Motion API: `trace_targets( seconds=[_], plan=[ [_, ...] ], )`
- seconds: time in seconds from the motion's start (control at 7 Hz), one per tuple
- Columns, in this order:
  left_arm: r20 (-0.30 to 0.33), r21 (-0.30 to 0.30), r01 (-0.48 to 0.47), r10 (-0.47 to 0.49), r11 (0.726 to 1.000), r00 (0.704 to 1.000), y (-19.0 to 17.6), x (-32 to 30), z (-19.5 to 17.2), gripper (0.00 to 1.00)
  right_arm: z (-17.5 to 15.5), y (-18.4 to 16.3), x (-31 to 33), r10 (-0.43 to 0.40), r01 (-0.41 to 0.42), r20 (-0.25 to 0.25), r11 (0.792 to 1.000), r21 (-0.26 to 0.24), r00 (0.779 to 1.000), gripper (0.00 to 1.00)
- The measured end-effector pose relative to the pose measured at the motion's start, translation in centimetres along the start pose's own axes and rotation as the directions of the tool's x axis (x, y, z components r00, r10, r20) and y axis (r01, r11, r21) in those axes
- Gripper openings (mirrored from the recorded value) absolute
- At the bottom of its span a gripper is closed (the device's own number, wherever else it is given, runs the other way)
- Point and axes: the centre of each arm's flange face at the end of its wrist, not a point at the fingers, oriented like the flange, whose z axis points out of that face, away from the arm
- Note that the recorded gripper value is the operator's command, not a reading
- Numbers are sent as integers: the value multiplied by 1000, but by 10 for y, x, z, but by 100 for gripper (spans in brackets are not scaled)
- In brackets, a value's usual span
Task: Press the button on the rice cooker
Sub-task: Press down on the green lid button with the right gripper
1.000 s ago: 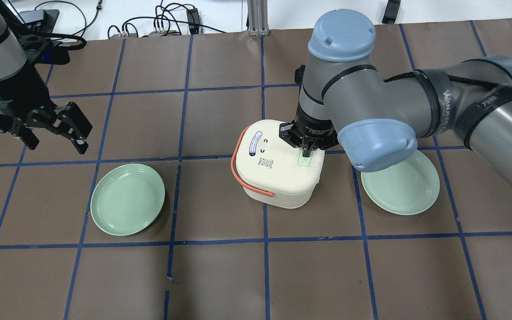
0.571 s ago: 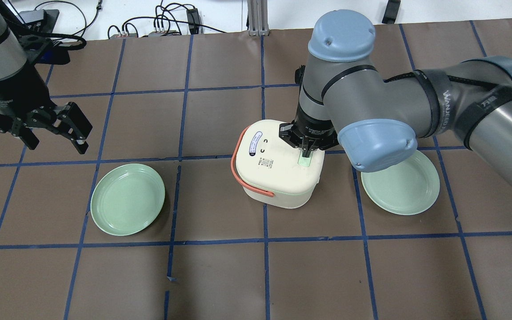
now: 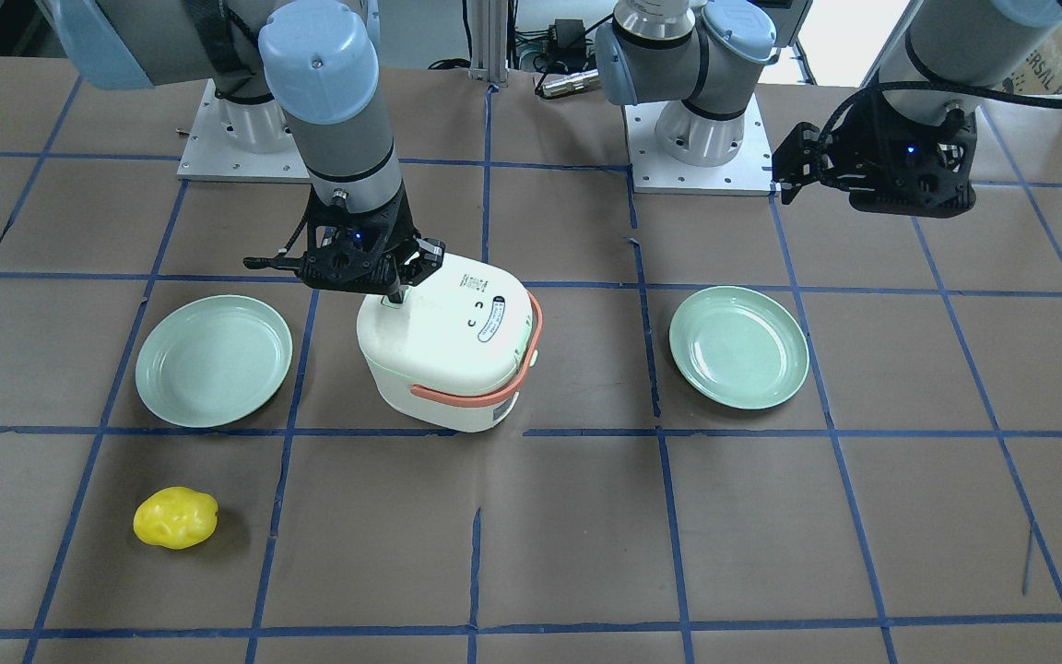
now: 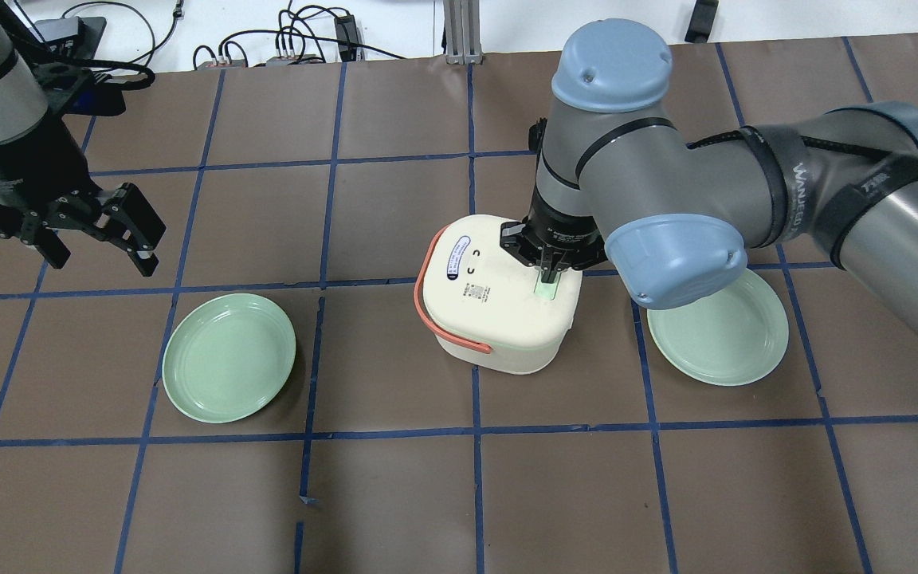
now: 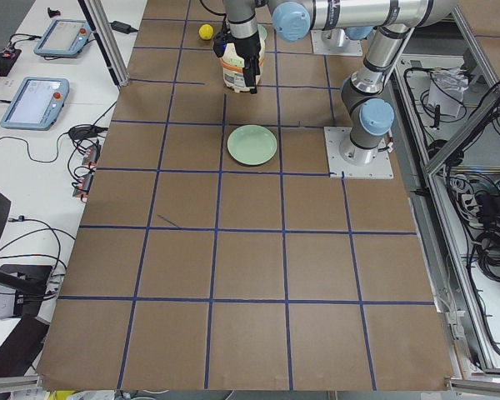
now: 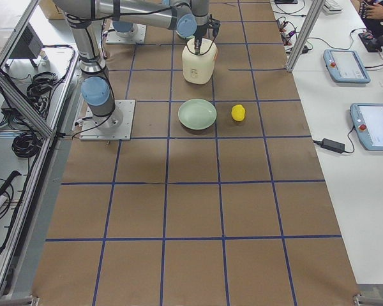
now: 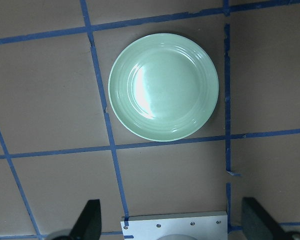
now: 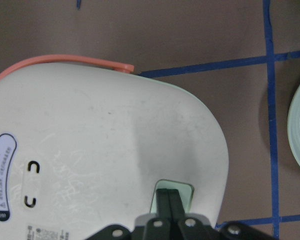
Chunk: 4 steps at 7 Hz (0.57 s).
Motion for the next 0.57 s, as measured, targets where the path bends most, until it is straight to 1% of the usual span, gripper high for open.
trace_targets(
  seconds=[0.57],
  plan=[
    [0,0,0,0,1000,1000,0,0,0,100,3,1,1,2,-2,-3,1000,-6,1000,13]
  ],
)
